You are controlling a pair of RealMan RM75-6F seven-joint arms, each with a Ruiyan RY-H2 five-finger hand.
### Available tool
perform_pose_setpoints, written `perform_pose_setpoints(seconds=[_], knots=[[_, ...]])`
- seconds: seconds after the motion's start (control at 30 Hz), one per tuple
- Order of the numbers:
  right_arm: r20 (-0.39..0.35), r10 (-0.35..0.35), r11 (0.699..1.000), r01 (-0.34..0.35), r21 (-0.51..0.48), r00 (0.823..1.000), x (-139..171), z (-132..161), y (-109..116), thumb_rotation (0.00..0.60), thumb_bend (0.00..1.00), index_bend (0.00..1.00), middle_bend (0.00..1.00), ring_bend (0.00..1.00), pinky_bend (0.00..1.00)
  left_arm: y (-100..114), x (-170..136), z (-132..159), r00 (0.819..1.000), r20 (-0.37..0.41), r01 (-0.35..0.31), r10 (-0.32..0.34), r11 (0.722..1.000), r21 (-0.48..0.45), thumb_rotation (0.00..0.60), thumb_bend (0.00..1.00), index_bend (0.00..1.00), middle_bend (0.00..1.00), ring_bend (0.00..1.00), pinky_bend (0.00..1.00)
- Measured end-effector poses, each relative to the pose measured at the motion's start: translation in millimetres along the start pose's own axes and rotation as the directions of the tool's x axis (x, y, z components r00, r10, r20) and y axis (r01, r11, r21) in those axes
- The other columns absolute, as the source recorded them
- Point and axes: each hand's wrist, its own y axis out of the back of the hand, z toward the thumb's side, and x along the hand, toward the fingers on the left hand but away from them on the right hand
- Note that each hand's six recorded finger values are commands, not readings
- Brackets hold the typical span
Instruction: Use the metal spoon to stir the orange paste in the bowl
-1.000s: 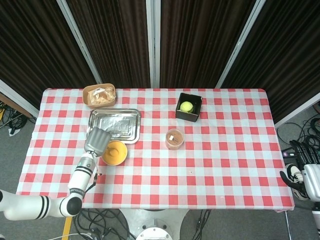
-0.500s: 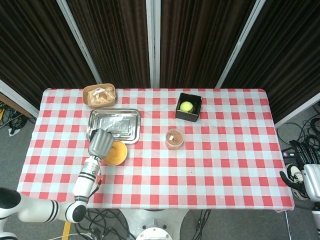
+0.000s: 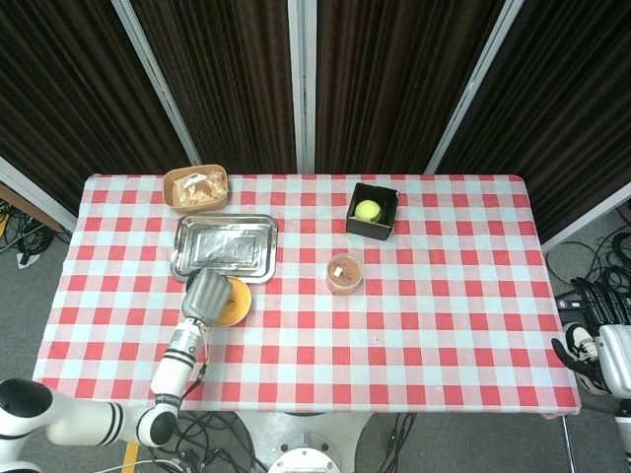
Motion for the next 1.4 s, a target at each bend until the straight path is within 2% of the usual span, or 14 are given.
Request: perform_pose_setpoints(seconds=[0.23,0.4,0.5,0.67,0.87,1.0,1.1,1.17,1.3,1.4], knots=[[-0.002,-0.002,1.000,0.002,-0.001,1.000,0,1,0,0.600,0.24,0.00,0.07,0.00,0.00,0,1,-14,1.000,-0.003,0.013,-0.014,0.986,-0.168,0.600,0.49,0.66,0.95,0.94,0.99],[-0.002,-0.003,1.000,0.003,0.000,1.000,0,1,0,0.600,0.24,0.00,0.07,0.00,0.00,-3,4,-34,0.998,0.013,0.060,-0.059,0.944,-0.323,0.600,0.49,0.66,0.95,0.94,0.99],[-0.003,-0.003,1.000,0.003,0.000,1.000,0,1,1,0.600,0.24,0.00,0.07,0.00,0.00,-4,5,-47,0.996,0.018,0.084,-0.083,0.918,-0.386,0.600,0.49,0.66,0.95,0.94,0.99],[-0.007,-0.004,1.000,0.004,0.001,1.000,-1,2,1,0.600,0.24,0.00,0.07,0.00,0.00,-2,4,-62,0.996,0.014,0.085,-0.087,0.905,-0.417,0.600,0.49,0.66,0.95,0.94,0.99],[-0.007,-0.003,1.000,0.003,-0.001,1.000,0,2,0,0.600,0.24,0.00,0.07,0.00,0.00,3,-1,-61,0.998,0.021,0.064,-0.060,0.935,-0.348,0.600,0.49,0.67,0.95,0.94,0.99],[-0.007,-0.003,1.000,0.003,-0.002,1.000,0,2,0,0.600,0.24,0.00,0.07,0.00,0.00,10,-3,-57,1.000,-0.009,-0.007,0.005,0.977,-0.213,0.600,0.49,0.66,0.95,0.94,0.99],[-0.006,-0.006,1.000,0.006,-0.002,1.000,1,1,1,0.600,0.24,0.00,0.07,0.00,0.00,16,-4,-52,0.996,-0.040,-0.088,0.085,0.993,-0.076,0.600,0.49,0.67,0.95,0.94,0.99],[-0.006,-0.005,1.000,0.005,-0.003,1.000,1,1,1,0.600,0.24,0.00,0.07,0.00,0.00,20,-5,-46,0.990,-0.051,-0.135,0.135,0.991,-0.005,0.600,0.49,0.66,0.95,0.94,0.99],[-0.005,-0.006,1.000,0.006,-0.005,1.000,2,0,1,0.600,0.24,0.00,0.07,0.00,0.00,25,-9,-35,0.971,-0.058,-0.224,0.232,0.967,0.124,0.600,0.49,0.66,0.95,0.94,0.99],[-0.005,-0.007,1.000,0.007,-0.005,1.000,2,0,1,0.600,0.24,0.00,0.07,0.00,0.00,25,-12,-28,0.962,-0.051,-0.255,0.269,0.949,0.183,0.600,0.49,0.67,0.95,0.94,0.99]])
